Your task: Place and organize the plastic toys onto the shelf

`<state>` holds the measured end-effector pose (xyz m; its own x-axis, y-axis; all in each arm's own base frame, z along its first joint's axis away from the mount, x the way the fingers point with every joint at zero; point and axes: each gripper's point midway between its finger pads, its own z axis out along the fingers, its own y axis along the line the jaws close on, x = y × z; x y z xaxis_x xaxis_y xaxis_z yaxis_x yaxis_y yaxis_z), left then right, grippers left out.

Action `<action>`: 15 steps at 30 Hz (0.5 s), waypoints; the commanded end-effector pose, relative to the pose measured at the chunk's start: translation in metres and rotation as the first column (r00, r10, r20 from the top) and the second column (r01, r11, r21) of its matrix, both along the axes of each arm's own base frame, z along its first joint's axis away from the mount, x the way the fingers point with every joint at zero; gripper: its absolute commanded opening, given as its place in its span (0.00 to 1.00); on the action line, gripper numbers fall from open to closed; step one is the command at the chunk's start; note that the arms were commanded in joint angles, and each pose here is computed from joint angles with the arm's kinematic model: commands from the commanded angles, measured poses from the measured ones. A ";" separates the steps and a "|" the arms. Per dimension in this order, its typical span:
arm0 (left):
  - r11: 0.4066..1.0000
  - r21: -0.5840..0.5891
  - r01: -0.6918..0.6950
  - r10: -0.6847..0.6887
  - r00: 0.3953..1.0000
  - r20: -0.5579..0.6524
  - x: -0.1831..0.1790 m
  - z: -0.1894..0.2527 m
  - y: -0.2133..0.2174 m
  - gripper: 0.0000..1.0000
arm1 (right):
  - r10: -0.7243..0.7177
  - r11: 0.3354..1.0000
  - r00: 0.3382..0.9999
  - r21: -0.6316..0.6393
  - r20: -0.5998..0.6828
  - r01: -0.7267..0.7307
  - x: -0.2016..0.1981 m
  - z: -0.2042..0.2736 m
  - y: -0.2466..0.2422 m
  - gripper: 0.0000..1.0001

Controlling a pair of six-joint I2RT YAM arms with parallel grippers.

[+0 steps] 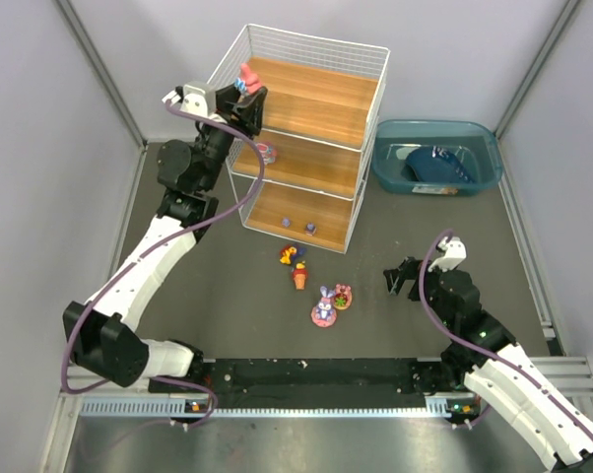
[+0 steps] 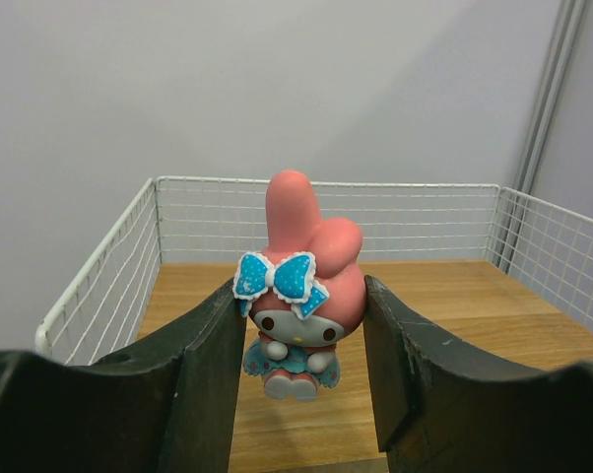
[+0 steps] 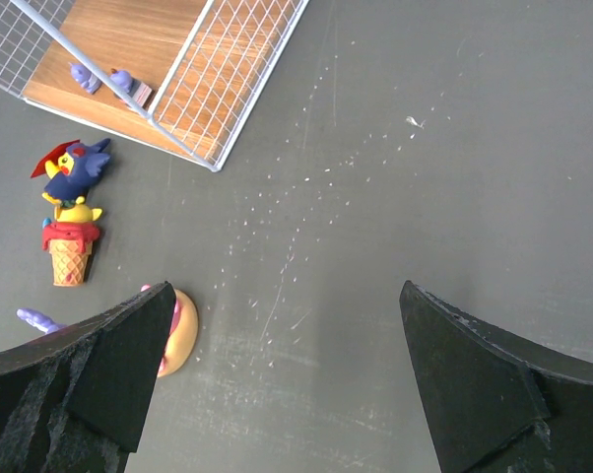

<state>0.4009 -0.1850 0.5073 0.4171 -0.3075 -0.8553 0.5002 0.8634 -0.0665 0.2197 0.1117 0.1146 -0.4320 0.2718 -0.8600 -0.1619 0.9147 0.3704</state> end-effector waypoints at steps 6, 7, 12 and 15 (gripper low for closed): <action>0.997 -0.033 -0.063 0.064 0.997 0.045 0.007 0.002 0.014 0.00 | 0.009 1.000 0.999 0.008 0.036 -0.009 0.002 0.009 0.003 0.99; 0.997 -0.035 -0.063 0.065 0.997 0.044 0.008 0.002 0.015 0.00 | 0.011 1.000 0.999 0.007 0.035 -0.011 0.002 0.009 0.003 0.99; 0.997 -0.033 -0.075 0.076 0.997 0.033 0.012 -0.004 0.015 0.00 | 0.009 1.000 0.999 0.003 0.035 -0.009 0.003 0.008 0.002 0.99; 0.996 -0.028 -0.079 0.080 0.996 0.028 0.013 -0.007 0.016 0.00 | 0.009 1.000 0.999 0.005 0.037 -0.009 0.003 0.009 0.002 0.99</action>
